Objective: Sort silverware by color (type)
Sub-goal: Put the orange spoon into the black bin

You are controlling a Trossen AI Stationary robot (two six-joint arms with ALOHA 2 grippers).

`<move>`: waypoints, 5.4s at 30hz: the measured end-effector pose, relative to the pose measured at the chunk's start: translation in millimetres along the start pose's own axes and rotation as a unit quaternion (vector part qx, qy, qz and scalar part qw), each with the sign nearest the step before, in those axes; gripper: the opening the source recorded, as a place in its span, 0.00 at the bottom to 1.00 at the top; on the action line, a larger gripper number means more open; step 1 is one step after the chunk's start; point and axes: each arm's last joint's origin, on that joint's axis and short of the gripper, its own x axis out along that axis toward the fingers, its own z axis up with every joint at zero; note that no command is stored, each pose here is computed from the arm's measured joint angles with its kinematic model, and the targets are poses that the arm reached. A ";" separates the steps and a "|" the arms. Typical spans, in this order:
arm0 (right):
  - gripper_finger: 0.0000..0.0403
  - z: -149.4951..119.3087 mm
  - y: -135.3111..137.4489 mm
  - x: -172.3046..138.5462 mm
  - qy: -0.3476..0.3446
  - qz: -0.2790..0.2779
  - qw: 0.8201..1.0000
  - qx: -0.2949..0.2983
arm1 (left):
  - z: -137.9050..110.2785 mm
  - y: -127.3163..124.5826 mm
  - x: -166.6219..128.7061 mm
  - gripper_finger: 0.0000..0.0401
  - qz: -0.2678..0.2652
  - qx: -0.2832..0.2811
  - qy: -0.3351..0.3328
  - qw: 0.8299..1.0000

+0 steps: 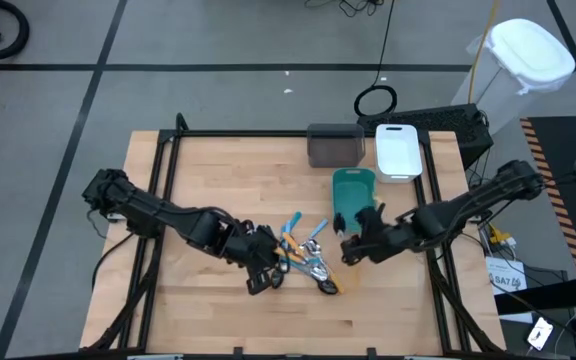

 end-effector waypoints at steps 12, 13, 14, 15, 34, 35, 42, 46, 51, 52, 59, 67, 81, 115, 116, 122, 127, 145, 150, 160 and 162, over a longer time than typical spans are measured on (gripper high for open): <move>0.08 29.2 -12.5 -29.7 -0.037 0.025 0.989 -0.139 | 26.9 12.7 1.6 0.00 -0.028 -0.108 -0.058 0.992; 0.08 31.1 -13.2 -31.6 -0.041 0.027 0.987 -0.151 | 28.9 12.3 1.4 0.00 -0.035 -0.118 -0.065 0.990; 0.08 32.8 -14.0 -32.9 -0.043 0.027 0.986 -0.162 | 30.7 12.1 1.2 0.00 -0.041 -0.127 -0.071 0.989; 0.08 34.8 -14.9 -34.5 -0.047 0.028 0.984 -0.171 | 32.3 12.2 1.1 0.00 -0.045 -0.136 -0.075 0.987; 0.08 72.3 -35.6 -60.4 -0.137 0.006 0.967 -0.213 | 41.3 23.1 1.2 0.00 -0.008 -0.210 -0.122 0.970; 0.08 74.2 -36.3 -60.3 -0.142 0.002 0.967 -0.213 | 41.3 23.3 1.2 0.00 -0.008 -0.211 -0.122 0.970; 0.08 89.0 -42.4 -59.7 -0.177 -0.033 0.964 -0.196 | 42.6 27.0 1.4 0.00 0.010 -0.180 -0.127 0.975; 0.08 96.6 -46.1 -59.7 -0.192 -0.047 0.964 -0.180 | 45.2 35.8 1.9 0.00 0.035 -0.150 -0.123 0.980; 0.08 102.2 -48.7 -60.1 -0.201 -0.048 0.969 -0.136 | 50.1 49.6 2.5 0.00 0.063 -0.119 -0.113 0.984; 0.08 103.1 -48.6 -60.2 -0.204 -0.044 0.970 -0.125 | 51.5 52.1 2.5 0.00 0.064 -0.112 -0.111 0.985; 0.08 110.8 -44.0 -62.2 -0.234 -0.010 0.969 -0.080 | 58.7 64.4 2.8 0.00 0.044 -0.046 -0.084 0.994; 0.08 120.1 -42.6 -64.7 -0.265 0.012 0.963 -0.039 | 61.3 68.8 2.6 0.00 0.046 -0.047 -0.085 0.994; 0.08 130.6 -40.7 -68.5 -0.304 0.029 0.952 -0.027 | 51.1 72.5 3.0 0.00 0.075 -0.039 -0.037 0.996; 0.08 174.3 -79.3 -81.2 -0.365 -0.116 0.918 -0.099 | 65.4 101.9 1.0 0.00 0.111 -0.032 -0.045 0.992; 0.08 175.7 -79.9 -82.0 -0.369 -0.119 0.916 -0.104 | 66.2 103.7 0.8 0.00 0.115 -0.034 -0.047 0.992; 0.08 184.9 -77.3 -88.3 -0.406 -0.117 0.895 -0.143 | 69.5 111.0 0.0 0.00 0.124 -0.038 -0.051 0.990; 0.08 189.8 -71.5 -95.6 -0.436 -0.105 0.880 -0.159 | 69.6 111.3 -0.1 0.00 0.124 -0.039 -0.051 0.990; 0.08 229.2 -51.3 -138.3 -0.384 -0.205 0.884 -0.170 | 69.0 109.8 0.0 0.00 0.123 -0.037 -0.050 0.990; 0.08 241.9 -68.8 -125.2 -0.346 -0.245 0.898 -0.116 | 69.1 109.9 0.0 0.00 0.124 -0.037 -0.051 0.990; 0.08 260.9 -100.1 -95.4 -0.243 -0.318 0.915 -0.062 | 69.6 110.9 -0.2 0.00 0.132 -0.038 -0.055 0.989; 0.08 264.7 -104.2 -92.4 -0.233 -0.314 0.919 -0.055 | 69.6 110.9 -0.2 0.00 0.132 -0.039 -0.056 0.989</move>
